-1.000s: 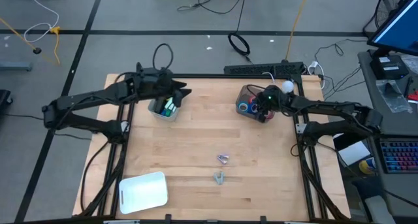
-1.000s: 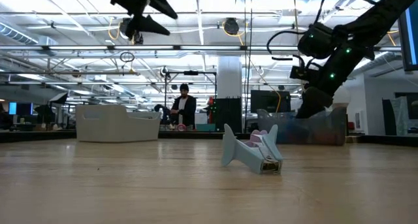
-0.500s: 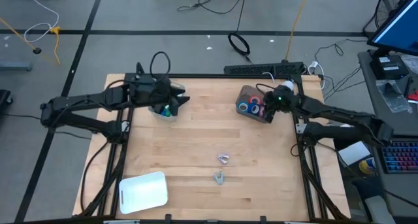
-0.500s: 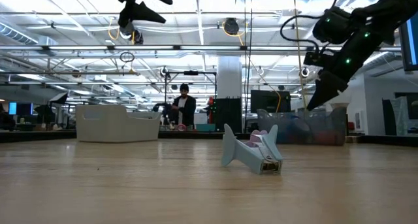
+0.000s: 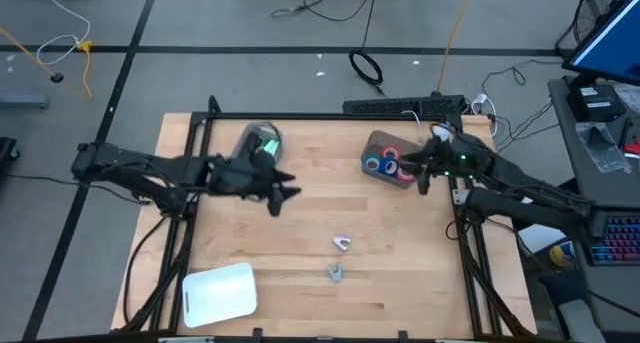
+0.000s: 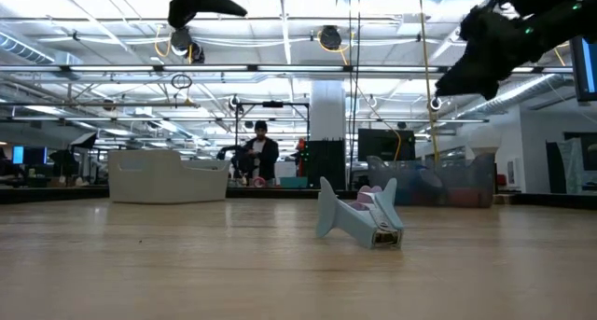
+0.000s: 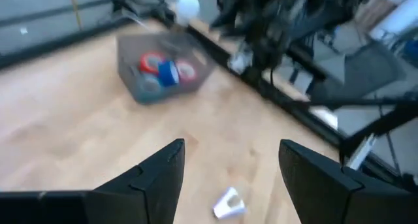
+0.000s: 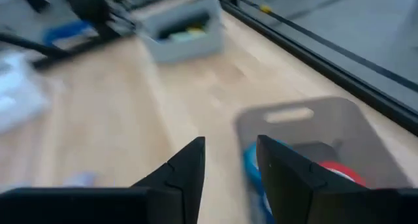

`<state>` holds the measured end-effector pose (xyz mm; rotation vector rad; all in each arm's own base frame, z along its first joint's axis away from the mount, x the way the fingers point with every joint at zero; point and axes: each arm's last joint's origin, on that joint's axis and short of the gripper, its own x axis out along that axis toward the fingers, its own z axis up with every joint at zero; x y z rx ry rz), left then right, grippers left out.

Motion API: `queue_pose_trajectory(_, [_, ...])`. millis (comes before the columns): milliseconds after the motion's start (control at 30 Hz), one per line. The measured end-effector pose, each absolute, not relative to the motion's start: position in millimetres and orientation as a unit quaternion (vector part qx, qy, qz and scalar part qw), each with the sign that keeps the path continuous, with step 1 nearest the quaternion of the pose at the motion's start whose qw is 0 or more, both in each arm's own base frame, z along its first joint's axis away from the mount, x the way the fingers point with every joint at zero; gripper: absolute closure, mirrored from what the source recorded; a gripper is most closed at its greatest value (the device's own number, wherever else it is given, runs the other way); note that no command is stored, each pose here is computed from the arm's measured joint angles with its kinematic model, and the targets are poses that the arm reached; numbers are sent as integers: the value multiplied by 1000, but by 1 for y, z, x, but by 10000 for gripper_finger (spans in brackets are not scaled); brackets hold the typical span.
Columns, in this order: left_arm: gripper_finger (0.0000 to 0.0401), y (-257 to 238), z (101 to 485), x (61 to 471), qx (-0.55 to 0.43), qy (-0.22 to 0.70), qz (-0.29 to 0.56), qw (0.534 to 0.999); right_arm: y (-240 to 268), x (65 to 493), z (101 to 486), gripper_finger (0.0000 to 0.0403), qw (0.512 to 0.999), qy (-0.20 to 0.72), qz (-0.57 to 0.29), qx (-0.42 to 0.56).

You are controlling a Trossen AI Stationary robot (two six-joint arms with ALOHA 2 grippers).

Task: Pick and place Stapler, Stapler remover, tape
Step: Put the purple staple remover into the white bin

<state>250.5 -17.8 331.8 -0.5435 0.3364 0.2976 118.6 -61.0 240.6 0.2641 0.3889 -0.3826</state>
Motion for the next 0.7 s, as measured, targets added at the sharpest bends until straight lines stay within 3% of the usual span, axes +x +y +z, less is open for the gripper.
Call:
queue_pose_trajectory(333, [153,-73,282,305,-267,192,100,939,-41,96,260,273,981,101,-76,149])
queue_pose_trajectory(700, [153,-93,240,354,-118,201,58,971,-31,81,267,273,982,60,-48,170])
